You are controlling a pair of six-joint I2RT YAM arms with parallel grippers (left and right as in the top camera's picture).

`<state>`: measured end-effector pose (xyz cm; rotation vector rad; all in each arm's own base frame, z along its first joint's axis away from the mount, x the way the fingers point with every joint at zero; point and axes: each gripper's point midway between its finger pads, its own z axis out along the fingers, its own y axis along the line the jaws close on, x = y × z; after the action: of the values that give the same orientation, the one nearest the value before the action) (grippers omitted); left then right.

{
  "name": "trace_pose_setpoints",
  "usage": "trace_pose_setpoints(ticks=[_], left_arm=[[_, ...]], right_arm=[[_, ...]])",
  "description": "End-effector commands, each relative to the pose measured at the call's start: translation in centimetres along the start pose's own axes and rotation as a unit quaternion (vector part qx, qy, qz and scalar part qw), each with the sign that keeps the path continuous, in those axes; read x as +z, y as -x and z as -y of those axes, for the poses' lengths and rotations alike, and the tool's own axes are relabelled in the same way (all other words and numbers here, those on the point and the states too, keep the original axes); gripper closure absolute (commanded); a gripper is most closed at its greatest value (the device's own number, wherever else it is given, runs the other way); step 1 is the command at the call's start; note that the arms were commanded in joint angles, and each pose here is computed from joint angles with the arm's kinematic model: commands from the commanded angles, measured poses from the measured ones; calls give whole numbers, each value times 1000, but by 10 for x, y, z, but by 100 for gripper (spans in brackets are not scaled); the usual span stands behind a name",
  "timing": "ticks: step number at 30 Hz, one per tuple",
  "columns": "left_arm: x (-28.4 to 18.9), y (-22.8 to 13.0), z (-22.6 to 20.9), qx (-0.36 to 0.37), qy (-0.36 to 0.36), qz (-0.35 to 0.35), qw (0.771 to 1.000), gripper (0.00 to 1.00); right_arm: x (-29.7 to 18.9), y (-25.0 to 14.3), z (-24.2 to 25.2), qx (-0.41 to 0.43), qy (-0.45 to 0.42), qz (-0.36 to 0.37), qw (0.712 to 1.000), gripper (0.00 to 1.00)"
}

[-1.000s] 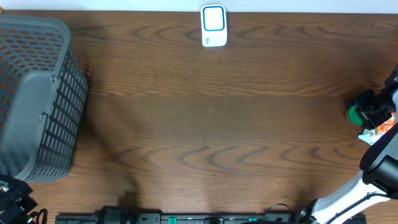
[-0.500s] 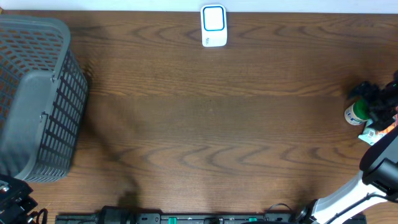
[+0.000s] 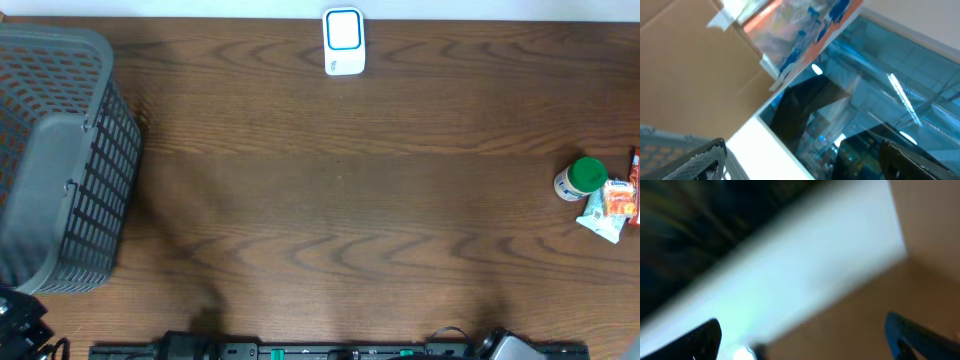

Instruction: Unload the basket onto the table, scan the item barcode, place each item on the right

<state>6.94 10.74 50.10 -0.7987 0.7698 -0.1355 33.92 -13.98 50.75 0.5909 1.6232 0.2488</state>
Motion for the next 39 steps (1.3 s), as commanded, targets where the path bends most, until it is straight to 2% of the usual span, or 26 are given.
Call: trace_pose_setpoints(ticks=[1,3,6,12,20,23,26,33,39], left_arm=[[-6,12,2,57,-10,18,998,3],[-11,18,-1,55,-12,24,998,3],[-21,27,-6,48,-15,32,998,3],[-41,37,-12,29,-45,46,998,2],[-41,30,-5,31,-68,40,996,2],[-41,31,-5,30,-69,42,996,2],[-41,30,-4,30,-70,41,996,2],[-39,-8,13,54,-133,-11,990,2],[-32,-46,4,78,-124,-46,988,2]], right_arm=[[-67,37,-64,-35,92,87,991,1],[-99,53,-86,-56,117,135,982,1],[-135,57,-104,-63,135,165,975,1],[-159,31,-113,-57,142,134,979,1],[-182,-3,-140,-86,217,105,967,1],[-196,-20,-139,-87,235,117,961,1],[-205,-29,-121,-78,215,154,961,1],[-216,-40,-86,-74,179,254,947,1],[-223,-62,-68,-75,187,308,930,1]])
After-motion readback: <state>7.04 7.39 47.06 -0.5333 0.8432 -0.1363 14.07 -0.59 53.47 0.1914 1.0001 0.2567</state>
